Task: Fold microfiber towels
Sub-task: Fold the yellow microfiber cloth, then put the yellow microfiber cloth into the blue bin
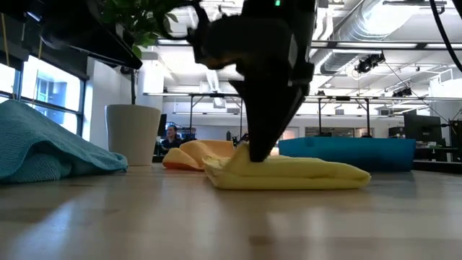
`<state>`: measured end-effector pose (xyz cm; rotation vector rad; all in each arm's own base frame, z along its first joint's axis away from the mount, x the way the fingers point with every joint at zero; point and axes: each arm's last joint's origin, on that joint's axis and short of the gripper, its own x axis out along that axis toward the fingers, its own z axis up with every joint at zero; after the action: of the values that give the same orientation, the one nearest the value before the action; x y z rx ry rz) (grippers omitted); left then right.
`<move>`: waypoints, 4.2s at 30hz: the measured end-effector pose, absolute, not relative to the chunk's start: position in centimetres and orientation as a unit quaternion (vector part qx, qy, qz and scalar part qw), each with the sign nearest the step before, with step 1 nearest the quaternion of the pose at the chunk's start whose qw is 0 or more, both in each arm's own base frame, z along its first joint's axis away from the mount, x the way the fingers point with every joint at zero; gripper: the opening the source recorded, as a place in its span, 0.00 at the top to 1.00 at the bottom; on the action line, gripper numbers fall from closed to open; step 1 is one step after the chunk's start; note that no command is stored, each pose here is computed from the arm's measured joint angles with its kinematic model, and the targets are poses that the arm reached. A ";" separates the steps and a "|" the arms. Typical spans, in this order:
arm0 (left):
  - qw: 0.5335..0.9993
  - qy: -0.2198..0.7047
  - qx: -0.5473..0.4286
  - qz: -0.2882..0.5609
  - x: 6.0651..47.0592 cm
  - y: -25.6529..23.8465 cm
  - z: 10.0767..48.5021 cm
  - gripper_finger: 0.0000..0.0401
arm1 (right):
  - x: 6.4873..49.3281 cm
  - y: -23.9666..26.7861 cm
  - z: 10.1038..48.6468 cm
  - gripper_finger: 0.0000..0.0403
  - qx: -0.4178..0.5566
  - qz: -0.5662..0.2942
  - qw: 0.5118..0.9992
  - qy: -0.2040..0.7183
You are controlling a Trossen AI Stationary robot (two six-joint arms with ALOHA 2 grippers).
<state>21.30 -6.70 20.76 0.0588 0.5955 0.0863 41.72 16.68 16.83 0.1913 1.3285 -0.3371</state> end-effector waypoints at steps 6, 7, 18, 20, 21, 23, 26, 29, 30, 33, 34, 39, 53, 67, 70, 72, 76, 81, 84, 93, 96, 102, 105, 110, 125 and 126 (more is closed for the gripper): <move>0.955 0.287 0.037 0.070 21.3 -6.5 20.8 0.72 | 42.0 18.4 17.1 0.98 0.075 -0.108 0.799 0.587; 0.955 0.286 0.038 0.073 21.3 -6.5 20.8 0.72 | 42.0 18.6 17.1 0.98 0.076 -0.105 0.801 0.584; 0.956 0.284 0.035 0.073 21.4 -6.4 20.9 0.72 | 42.3 18.7 17.2 0.83 0.077 -0.095 0.811 0.572; 0.956 0.284 0.035 0.073 21.4 -6.4 20.9 0.72 | 42.4 18.8 17.2 0.76 0.084 -0.086 0.812 0.572; 0.956 0.284 0.035 0.073 21.4 -6.4 20.9 0.72 | 42.5 18.9 17.2 0.73 0.092 -0.076 0.810 0.574; 0.956 0.283 0.035 0.073 21.4 -6.4 20.9 0.72 | 42.5 19.1 17.2 0.67 0.109 -0.060 0.806 0.579; 0.956 0.283 0.035 0.073 21.4 -6.4 20.9 0.72 | 42.2 19.4 17.2 0.62 0.111 -0.063 0.800 0.586; 0.956 0.283 0.035 0.073 21.4 -6.4 20.9 0.72 | 41.6 19.4 17.1 0.59 0.079 -0.093 0.797 0.591; 0.956 0.283 0.035 0.073 21.4 -6.4 20.9 0.72 | 41.5 19.4 17.1 0.59 0.070 -0.102 0.798 0.590; 0.956 0.283 0.035 0.072 21.4 -6.4 20.9 0.72 | 41.3 19.8 17.1 0.59 0.051 -0.116 0.808 0.576; 0.956 0.283 0.035 0.072 21.4 -6.4 20.9 0.72 | 41.3 20.0 17.0 0.59 0.049 -0.117 0.814 0.567; 0.956 0.281 0.034 0.072 21.4 -6.4 20.9 0.72 | 40.5 20.7 15.6 0.59 0.041 -0.115 0.816 0.565; 0.956 0.282 0.034 0.072 21.4 -6.4 20.9 0.72 | 39.3 20.1 12.7 0.61 0.033 -0.140 0.816 0.560; 0.956 0.281 0.034 0.072 21.4 -6.4 20.9 0.72 | 39.5 20.1 12.7 0.96 0.014 -0.121 0.814 0.568; 0.956 0.281 0.034 0.072 21.4 -6.4 20.9 0.72 | 40.3 19.7 13.8 0.99 0.028 -0.112 0.805 0.582; 0.956 0.282 0.034 0.072 21.4 -6.4 20.9 0.72 | 40.7 19.2 14.9 0.99 0.029 -0.116 0.791 0.600; 0.956 0.281 0.034 0.072 21.4 -6.4 20.9 0.72 | 41.3 17.8 18.3 0.99 -0.003 -0.119 0.773 0.623; 0.956 0.281 0.034 0.072 21.4 -6.4 20.9 0.72 | 41.6 14.7 22.0 1.00 -0.058 -0.131 0.742 0.655; 0.956 0.281 0.034 0.072 21.4 -6.4 20.9 0.72 | 41.1 12.1 24.0 1.00 -0.086 -0.166 0.714 0.674; 0.956 0.281 0.034 0.072 21.4 -6.4 20.9 0.72 | 38.2 4.1 27.9 1.00 -0.064 -0.275 0.705 0.651; 0.956 0.281 0.034 0.072 21.4 -6.4 20.9 0.72 | 36.2 2.1 28.5 1.00 -0.027 -0.321 0.714 0.622; 0.956 0.281 0.034 0.072 21.4 -6.4 20.9 0.72 | 33.2 -0.4 28.4 1.00 0.074 -0.345 0.783 0.513; 0.956 0.281 0.034 0.072 21.4 -6.4 20.9 0.72 | 31.9 -2.2 28.3 1.00 0.137 -0.371 0.792 0.464; 0.956 0.281 0.034 0.072 21.4 -6.4 20.9 0.72 | 30.3 -5.5 28.6 1.00 0.203 -0.411 0.792 0.403; 0.956 0.281 0.034 0.072 21.4 -6.4 20.9 0.72 | 26.2 -12.5 28.2 1.00 0.249 -0.515 0.693 0.439; 0.956 0.281 0.034 0.072 21.4 -6.4 20.9 0.72 | 26.0 -12.6 28.2 1.00 0.250 -0.518 0.689 0.442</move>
<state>21.43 -6.42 20.90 0.0686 0.5713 0.1464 26.03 -12.64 28.18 0.5584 0.9886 -1.1591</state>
